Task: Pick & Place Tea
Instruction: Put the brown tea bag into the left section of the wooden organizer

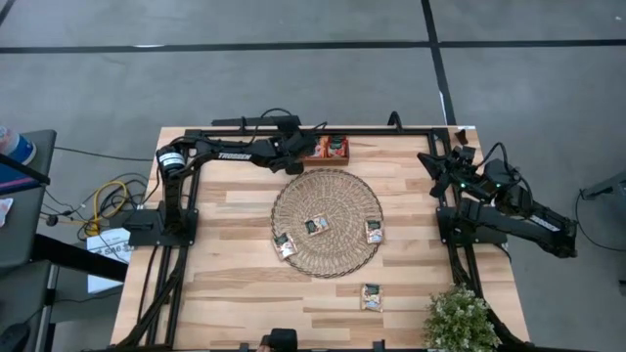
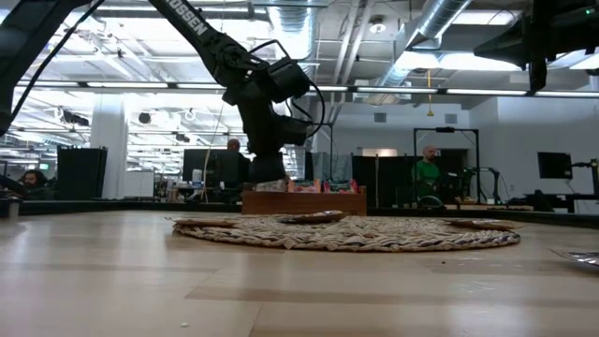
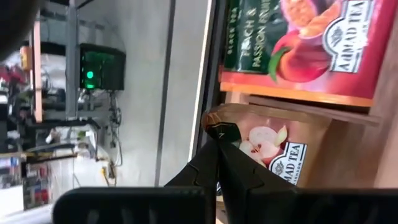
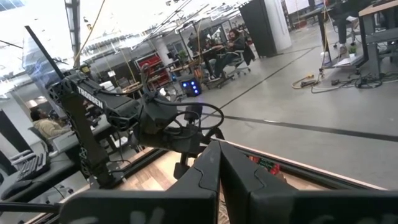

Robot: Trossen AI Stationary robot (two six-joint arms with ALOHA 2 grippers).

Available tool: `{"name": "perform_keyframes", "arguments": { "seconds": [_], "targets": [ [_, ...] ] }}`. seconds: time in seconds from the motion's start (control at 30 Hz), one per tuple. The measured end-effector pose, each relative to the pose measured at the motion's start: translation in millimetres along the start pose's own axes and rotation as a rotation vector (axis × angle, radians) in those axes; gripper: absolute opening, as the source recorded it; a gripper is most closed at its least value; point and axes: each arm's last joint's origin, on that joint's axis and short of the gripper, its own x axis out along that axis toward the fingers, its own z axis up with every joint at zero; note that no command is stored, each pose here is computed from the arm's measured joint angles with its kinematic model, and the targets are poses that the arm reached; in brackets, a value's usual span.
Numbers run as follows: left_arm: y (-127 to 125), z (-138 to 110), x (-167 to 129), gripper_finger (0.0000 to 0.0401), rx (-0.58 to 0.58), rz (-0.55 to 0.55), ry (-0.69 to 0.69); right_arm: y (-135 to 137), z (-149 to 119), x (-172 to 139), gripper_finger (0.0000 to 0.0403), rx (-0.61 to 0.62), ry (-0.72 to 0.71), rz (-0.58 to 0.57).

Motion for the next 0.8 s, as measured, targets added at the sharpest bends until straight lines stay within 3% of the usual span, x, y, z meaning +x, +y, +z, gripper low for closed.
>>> {"name": "perform_keyframes", "arguments": {
  "seconds": [0.23,0.63,0.8],
  "targets": [
    [1,0,1,0.0000,0.042,-0.027,-0.018,0,0,0,0.0000,0.000,0.000,0.000],
    [8,-6,8,0.0001,0.000,-0.030,-0.003,0,0,0,0.0000,0.000,0.000,0.000],
    [12,-9,12,0.0026,-0.012,-0.045,-0.005,0,0,0,0.0000,0.000,0.000,0.000]
  ]
}}
